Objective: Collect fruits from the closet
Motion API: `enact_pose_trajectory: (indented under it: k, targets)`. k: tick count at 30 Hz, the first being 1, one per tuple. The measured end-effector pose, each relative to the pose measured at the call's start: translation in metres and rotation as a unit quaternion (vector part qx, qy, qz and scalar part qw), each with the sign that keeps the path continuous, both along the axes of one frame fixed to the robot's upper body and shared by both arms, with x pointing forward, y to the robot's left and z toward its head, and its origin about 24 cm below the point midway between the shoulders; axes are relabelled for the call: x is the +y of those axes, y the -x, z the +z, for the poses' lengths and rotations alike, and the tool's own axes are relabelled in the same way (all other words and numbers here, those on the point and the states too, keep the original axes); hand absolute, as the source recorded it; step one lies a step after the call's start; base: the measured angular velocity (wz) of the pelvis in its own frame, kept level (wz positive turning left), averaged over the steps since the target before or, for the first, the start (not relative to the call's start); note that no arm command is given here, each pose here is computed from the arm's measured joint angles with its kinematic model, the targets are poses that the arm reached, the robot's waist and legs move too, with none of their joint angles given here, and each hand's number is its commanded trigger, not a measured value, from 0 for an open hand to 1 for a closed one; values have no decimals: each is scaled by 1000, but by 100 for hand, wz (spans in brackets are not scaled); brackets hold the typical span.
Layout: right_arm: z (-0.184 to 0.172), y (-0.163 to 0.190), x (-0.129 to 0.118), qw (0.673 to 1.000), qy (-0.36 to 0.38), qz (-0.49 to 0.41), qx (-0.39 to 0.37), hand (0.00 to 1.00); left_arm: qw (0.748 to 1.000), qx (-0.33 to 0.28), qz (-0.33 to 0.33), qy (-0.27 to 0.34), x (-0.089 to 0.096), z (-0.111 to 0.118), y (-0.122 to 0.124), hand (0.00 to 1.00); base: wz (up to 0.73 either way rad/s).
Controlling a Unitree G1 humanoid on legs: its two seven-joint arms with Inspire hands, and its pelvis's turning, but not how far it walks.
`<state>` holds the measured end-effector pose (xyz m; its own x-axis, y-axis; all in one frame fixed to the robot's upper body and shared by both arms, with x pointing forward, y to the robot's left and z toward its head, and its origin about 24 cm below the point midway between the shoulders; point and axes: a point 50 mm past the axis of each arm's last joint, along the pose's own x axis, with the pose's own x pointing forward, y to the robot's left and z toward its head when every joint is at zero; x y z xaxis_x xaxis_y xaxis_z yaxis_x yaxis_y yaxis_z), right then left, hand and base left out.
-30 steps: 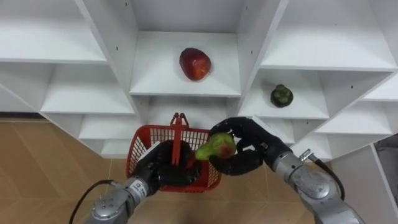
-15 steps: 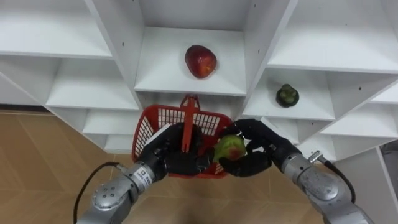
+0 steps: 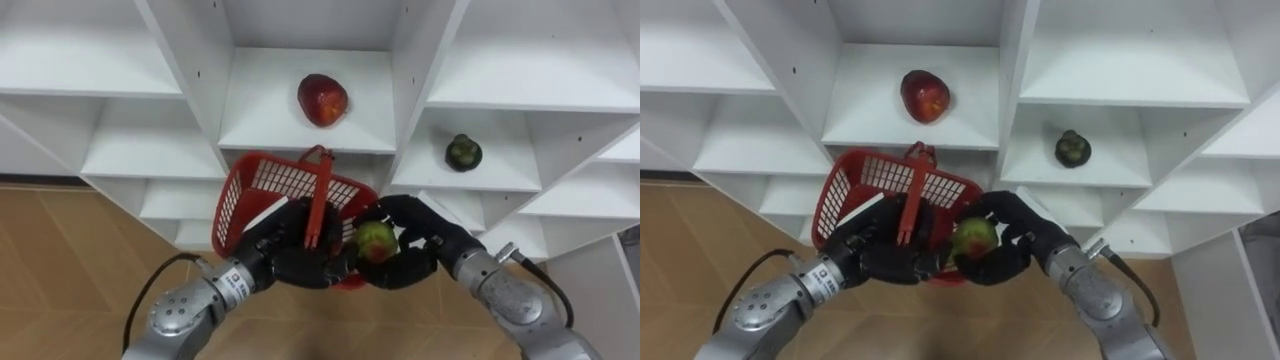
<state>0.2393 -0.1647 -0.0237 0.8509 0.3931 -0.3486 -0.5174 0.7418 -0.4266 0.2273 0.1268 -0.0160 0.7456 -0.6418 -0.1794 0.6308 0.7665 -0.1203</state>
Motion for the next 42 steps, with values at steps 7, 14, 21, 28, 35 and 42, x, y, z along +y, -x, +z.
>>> enact_pose_trajectory:
  k: [7,14,21,28,35,42]
  targets:
    - [-1,0,1,1000,4,-6,-4,0,1000,9,0,15,-2,-1,1,100,2]
    - [-4,1,2,1000,12,-3,0,0,1000,15,-2,17,-4,-2,2,100,0]
    - [-5,2,3,1000,21,2,-2,0,1000,19,-4,15,-5,-3,2,100,0]
    - [-5,2,3,1000,23,0,-4,0,1000,21,-4,17,-5,-3,2,100,0]
    - [-7,4,5,999,35,5,-6,0,999,39,4,18,-3,-11,12,100,-2]
    - [-3,4,11,999,30,18,-14,0,999,45,25,19,5,-14,15,100,-1]
